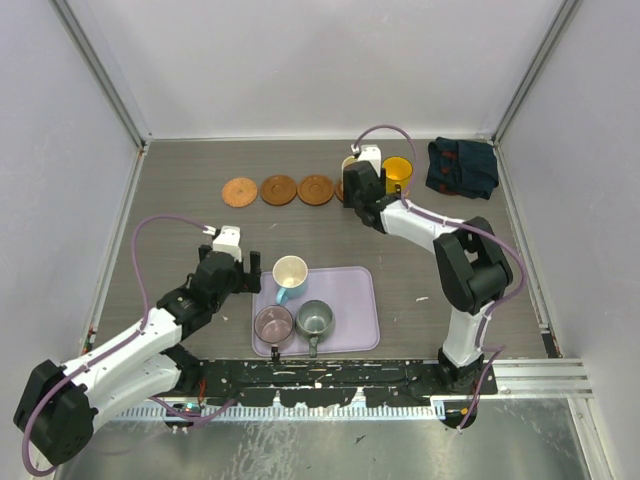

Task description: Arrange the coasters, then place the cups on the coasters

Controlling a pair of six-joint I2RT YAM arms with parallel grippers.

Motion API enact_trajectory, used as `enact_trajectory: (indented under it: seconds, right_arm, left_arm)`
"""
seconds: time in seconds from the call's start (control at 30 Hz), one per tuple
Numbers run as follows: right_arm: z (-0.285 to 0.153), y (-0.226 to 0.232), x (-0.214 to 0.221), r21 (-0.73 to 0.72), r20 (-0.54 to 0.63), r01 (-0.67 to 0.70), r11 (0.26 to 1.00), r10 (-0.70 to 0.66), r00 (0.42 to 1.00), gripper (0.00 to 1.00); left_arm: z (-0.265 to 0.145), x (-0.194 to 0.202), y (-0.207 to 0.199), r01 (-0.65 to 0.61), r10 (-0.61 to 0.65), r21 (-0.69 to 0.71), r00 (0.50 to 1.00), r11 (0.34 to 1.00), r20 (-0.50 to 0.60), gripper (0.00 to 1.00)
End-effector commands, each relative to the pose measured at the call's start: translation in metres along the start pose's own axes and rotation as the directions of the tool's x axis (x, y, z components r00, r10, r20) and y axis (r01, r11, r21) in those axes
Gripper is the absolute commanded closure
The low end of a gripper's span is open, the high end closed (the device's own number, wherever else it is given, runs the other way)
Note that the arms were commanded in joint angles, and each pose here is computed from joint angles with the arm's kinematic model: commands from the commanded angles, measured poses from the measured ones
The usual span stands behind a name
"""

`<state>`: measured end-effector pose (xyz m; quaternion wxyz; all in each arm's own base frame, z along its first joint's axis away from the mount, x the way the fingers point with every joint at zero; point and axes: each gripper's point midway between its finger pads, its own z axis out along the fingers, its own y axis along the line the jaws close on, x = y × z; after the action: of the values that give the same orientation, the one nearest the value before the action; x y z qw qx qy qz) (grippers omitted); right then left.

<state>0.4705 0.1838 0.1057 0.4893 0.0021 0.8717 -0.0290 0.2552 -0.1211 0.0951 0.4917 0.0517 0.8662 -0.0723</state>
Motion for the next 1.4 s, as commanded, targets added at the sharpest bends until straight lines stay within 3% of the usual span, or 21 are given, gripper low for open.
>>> enact_trajectory:
  seconds: [0.0, 0.5, 0.8, 1.07, 1.37]
  right_arm:
    - [-0.038, 0.005, -0.031, -0.033, 0.096, -0.061, 0.998, 0.064, 0.993, 0.38]
    - [-0.178, 0.027, 0.051, -0.321, -0.096, -0.024, 0.947, -0.007, 0.995, 0.38]
    - [-0.268, 0.058, 0.081, -0.517, -0.191, -0.112, 0.849, 0.013, 0.982, 0.35]
    - [-0.327, 0.087, 0.126, -0.584, -0.233, -0.101, 0.806, -0.047, 0.971, 0.28]
    - [-0.361, 0.098, 0.181, -0.529, -0.259, -0.05, 0.847, -0.105, 0.96, 0.28]
  left_arm:
    - [-0.006, -0.026, -0.007, 0.039, -0.04, 0.03, 0.997, 0.999, 0.061, 0.07]
    - [-0.011, -0.028, -0.022, 0.038, -0.042, 0.108, 0.998, 0.993, 0.036, 0.06]
    - [-0.016, -0.028, -0.033, 0.068, -0.073, 0.166, 0.997, 0.984, 0.023, 0.07]
    - [-0.023, -0.033, -0.032, 0.08, -0.087, 0.172, 0.996, 0.982, 0.034, 0.07]
    - [-0.027, -0.031, -0.036, 0.116, -0.121, 0.191, 0.993, 0.975, 0.013, 0.07]
